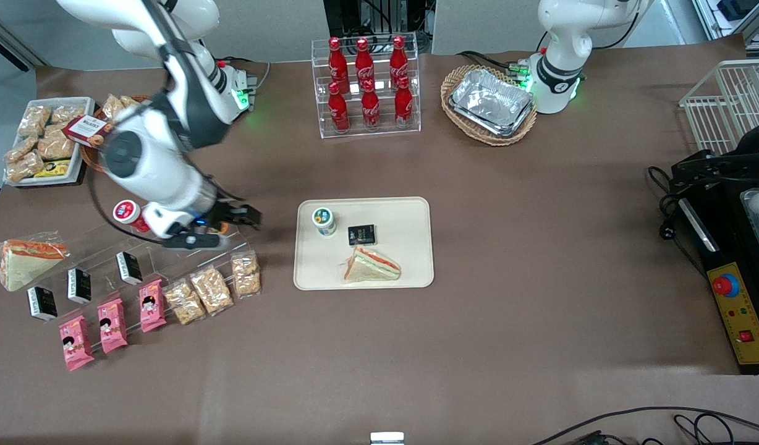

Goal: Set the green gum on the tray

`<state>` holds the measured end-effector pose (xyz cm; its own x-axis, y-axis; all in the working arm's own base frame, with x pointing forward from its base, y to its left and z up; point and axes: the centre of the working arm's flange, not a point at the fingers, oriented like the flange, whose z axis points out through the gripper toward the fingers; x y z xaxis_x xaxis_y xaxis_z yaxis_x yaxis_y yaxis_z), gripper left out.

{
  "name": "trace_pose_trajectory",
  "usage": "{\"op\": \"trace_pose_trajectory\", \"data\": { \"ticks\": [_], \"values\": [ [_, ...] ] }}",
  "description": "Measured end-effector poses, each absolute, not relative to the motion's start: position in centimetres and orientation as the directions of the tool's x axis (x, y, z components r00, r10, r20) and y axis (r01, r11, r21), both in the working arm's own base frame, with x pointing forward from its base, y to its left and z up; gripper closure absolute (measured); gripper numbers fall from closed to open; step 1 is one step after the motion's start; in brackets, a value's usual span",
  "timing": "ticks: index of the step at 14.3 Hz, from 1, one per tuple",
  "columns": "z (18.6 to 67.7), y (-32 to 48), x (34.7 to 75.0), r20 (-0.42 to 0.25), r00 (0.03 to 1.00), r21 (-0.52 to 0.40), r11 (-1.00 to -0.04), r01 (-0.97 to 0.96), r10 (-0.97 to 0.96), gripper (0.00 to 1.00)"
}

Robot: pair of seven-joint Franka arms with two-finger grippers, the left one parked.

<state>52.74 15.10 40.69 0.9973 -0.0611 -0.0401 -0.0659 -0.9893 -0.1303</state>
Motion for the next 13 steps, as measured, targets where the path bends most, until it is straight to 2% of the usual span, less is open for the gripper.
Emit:
{"op": "trace_pose_trajectory", "data": {
  "ticks": [6,9,13],
  "values": [
    [47.6,1.0,52.4,-0.019,0.996,-0.165,-0.982,-0.091,-0.089,0.0],
    [52.6,-2.1,52.6,-0.023,0.995,-0.163,-0.981,-0.104,-0.102,0.0],
    [57.8,-4.4,52.7,0.01,0.993,-0.125,-0.986,-0.114,-0.116,0.0]
  ]
}}
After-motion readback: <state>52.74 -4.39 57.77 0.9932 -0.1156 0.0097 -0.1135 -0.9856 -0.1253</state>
